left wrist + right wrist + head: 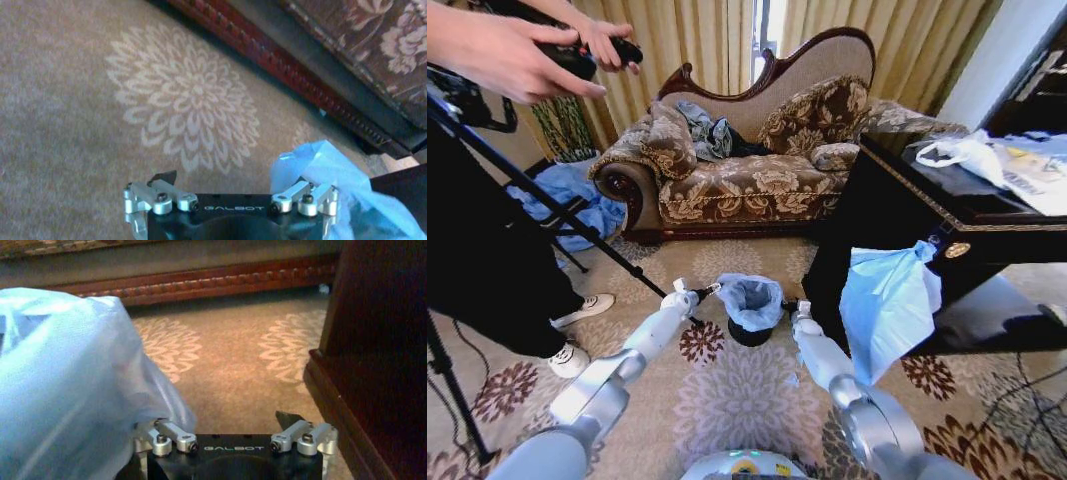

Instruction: Place a garbage bag over the trash bin.

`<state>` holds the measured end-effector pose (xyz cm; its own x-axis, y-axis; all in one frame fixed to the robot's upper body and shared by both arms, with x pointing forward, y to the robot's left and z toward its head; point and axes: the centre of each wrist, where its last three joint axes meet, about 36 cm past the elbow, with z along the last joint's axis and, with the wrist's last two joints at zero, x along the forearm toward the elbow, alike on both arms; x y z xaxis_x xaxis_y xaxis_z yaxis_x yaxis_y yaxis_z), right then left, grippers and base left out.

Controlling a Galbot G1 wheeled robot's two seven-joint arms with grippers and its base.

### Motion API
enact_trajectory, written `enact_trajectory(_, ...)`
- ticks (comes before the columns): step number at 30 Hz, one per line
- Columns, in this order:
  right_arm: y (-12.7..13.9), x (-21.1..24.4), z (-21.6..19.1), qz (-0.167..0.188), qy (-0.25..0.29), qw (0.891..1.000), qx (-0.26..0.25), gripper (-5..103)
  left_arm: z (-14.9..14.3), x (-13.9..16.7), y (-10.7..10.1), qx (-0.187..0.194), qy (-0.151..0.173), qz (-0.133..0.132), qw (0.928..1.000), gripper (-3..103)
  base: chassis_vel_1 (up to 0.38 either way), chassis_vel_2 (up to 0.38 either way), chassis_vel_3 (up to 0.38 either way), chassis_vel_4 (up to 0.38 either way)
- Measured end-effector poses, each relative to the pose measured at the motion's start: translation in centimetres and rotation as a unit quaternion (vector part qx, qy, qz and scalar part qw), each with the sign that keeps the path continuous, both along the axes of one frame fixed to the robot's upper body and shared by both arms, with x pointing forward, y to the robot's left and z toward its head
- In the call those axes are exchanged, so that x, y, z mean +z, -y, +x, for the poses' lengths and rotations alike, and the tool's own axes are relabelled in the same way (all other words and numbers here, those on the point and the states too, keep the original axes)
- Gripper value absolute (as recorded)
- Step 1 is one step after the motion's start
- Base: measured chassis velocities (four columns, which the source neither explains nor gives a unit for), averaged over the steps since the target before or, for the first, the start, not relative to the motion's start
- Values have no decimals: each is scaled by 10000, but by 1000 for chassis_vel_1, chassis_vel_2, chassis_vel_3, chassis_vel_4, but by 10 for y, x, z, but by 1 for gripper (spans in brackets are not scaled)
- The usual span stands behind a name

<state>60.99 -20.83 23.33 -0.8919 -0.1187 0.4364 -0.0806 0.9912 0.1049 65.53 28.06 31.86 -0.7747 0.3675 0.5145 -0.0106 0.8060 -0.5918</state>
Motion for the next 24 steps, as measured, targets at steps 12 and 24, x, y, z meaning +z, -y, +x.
enact_trajectory(12, 52, 28, -4, -519, 235, 9959, 699, 100, -2, 6, 7, -96, 91, -55, 9999, 99, 0, 0, 0, 0)
enact_trajectory(24, 107, 39, -13, -782, 79, 9897, 1199, 100, -4, 8, 7, -168, 122, 2, 9998, 98, 0, 0, 0, 0)
